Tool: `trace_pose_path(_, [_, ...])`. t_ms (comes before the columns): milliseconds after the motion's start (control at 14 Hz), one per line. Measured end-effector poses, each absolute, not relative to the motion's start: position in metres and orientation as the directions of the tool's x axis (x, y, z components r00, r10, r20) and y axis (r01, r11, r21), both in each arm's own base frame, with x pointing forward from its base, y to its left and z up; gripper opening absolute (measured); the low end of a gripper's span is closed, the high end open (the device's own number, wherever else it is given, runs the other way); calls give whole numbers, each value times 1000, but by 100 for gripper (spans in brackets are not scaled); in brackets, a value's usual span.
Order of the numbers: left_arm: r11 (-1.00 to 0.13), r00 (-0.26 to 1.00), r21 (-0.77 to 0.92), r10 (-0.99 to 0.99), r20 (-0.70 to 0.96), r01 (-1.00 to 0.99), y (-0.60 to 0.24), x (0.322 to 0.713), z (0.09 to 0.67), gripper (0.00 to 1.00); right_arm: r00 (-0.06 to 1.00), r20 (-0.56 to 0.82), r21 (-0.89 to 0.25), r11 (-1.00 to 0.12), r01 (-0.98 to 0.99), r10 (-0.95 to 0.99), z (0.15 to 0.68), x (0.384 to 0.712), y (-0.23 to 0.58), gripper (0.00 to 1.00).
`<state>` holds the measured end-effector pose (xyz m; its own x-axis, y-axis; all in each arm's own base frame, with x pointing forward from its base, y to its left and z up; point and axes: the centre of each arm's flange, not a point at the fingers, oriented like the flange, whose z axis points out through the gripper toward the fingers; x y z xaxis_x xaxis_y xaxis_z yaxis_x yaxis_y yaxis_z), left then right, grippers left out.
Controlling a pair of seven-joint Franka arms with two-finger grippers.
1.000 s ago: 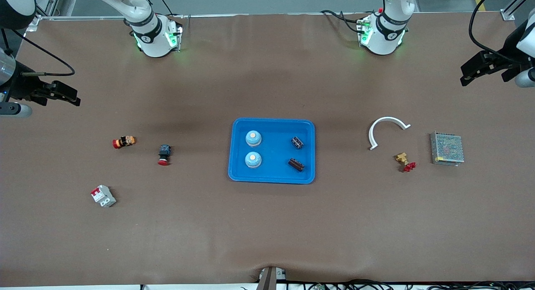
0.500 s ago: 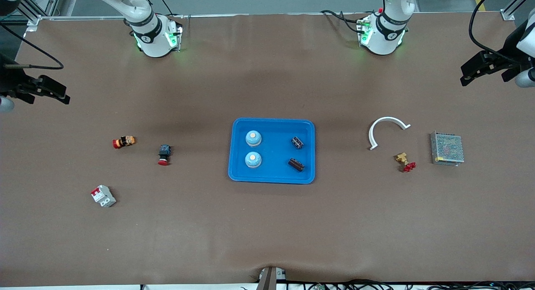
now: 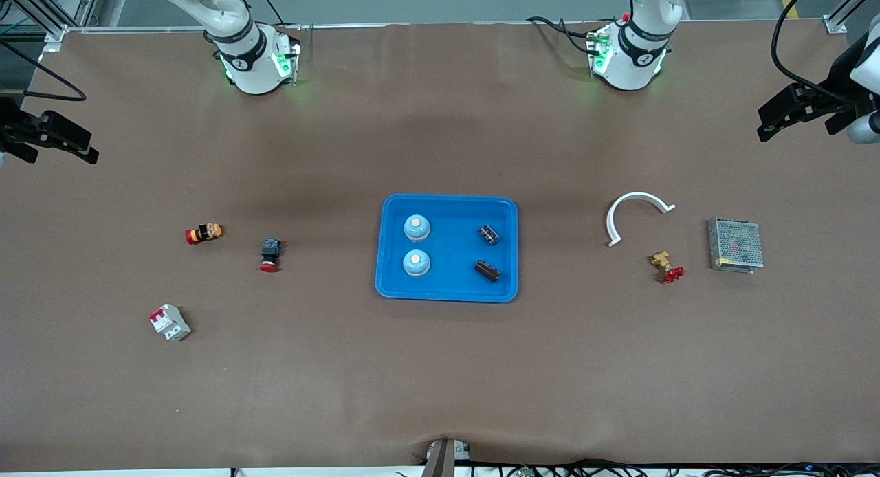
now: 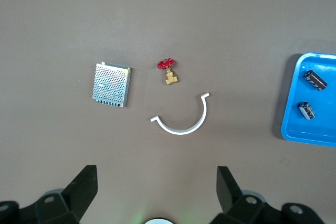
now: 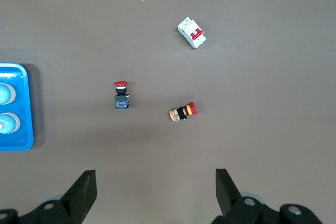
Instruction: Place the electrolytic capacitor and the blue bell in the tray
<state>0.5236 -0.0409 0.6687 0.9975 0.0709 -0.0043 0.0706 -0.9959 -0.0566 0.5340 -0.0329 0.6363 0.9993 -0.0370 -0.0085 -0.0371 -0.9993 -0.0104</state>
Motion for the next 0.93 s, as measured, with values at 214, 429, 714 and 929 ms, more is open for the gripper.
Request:
trace_pose_path(214, [-996, 997, -57, 71, -4, 71, -41, 524, 669, 100, 999, -16, -11, -999, -36, -36, 642, 532, -32, 100])
trace_pose_path(429, [-996, 997, -57, 71, -5, 71, -41, 523, 669, 100, 999, -17, -11, -999, -36, -36, 646, 531, -32, 100])
trace_pose_path(714, [-996, 997, -53, 71, -8, 70, -41, 523, 669, 100, 999, -27, -11, -999, -36, -36, 645, 530, -32, 100])
trace_pose_path(929, [-998, 998, -12, 65, -21, 65, -46, 522, 668, 100, 999, -31, -11, -999, -36, -36, 644, 530, -32, 100])
